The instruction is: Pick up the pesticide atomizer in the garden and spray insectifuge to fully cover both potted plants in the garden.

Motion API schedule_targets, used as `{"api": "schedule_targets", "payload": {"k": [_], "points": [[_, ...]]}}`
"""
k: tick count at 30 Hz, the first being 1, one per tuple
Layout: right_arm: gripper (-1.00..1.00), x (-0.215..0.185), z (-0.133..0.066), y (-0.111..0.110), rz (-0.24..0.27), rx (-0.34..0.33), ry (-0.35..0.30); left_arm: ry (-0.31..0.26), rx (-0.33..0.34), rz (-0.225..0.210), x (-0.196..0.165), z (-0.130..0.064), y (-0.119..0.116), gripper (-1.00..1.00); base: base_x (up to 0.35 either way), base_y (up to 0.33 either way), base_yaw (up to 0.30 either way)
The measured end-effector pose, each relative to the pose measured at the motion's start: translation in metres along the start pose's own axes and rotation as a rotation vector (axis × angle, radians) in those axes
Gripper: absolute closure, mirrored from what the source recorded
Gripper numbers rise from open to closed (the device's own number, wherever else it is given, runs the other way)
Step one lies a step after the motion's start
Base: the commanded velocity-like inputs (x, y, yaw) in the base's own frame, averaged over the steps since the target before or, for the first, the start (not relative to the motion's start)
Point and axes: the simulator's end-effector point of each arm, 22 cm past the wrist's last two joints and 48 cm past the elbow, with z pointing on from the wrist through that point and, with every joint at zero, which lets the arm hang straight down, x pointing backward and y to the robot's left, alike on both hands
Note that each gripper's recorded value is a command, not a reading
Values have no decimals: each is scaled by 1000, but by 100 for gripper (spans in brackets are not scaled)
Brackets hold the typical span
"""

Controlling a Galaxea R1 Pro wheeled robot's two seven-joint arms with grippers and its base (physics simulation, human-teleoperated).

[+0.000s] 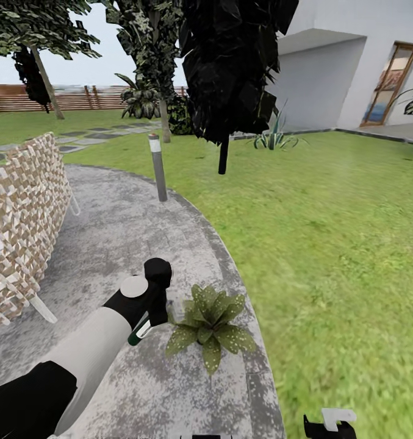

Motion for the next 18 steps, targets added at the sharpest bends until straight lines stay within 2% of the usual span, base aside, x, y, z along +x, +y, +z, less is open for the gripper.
{"api": "schedule_targets", "payload": {"k": [8, 15, 18], "points": [[-100, 0, 0, 2, 1, -3, 2, 14, 15, -22, 14, 10, 0, 100, 0, 0, 278], [-100, 0, 0, 2, 1, -3, 2, 63, 12, -77, 58, 22, 18, 100, 0, 0, 278], [-100, 0, 0, 2, 1, -3, 1, 48, 32, -108, 63, 25, 18, 100, 0, 0, 278]]}}
